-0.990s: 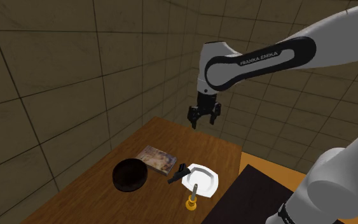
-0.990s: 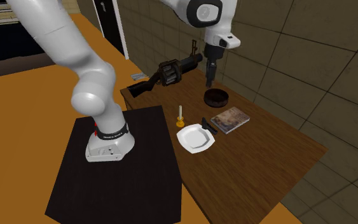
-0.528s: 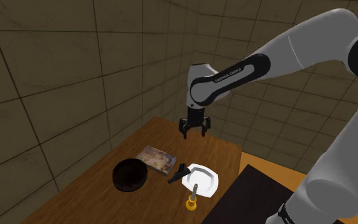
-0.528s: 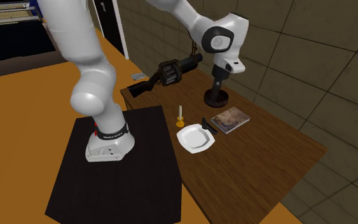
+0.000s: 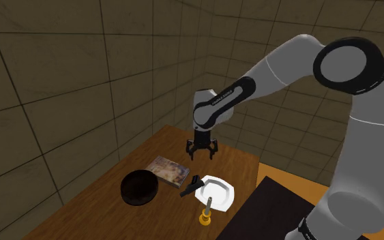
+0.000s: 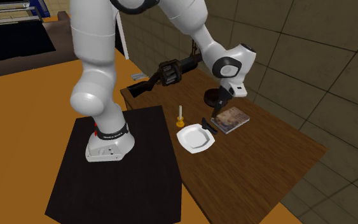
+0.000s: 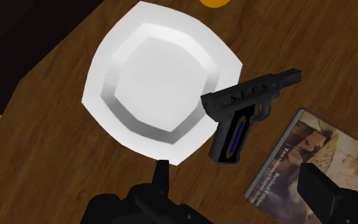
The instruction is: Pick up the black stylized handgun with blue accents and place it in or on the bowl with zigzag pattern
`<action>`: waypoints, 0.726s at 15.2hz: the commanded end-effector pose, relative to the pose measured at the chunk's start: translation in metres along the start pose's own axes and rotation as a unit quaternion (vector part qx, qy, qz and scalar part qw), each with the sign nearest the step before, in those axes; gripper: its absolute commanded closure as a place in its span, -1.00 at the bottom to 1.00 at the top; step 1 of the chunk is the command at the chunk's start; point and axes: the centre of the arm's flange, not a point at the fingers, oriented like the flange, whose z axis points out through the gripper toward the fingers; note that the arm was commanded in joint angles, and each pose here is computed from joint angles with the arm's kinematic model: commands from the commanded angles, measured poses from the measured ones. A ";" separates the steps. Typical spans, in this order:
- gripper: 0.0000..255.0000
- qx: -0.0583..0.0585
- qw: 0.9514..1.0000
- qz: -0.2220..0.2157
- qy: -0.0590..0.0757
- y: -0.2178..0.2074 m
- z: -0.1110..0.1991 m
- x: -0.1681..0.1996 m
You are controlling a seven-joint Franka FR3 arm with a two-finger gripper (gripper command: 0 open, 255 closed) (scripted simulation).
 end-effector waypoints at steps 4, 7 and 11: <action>-1.00 0.002 0.998 0.057 -0.028 -0.014 0.060 0.034; -1.00 0.003 0.995 0.090 -0.045 -0.018 0.097 0.054; -1.00 0.003 0.994 0.094 -0.047 -0.019 0.117 0.055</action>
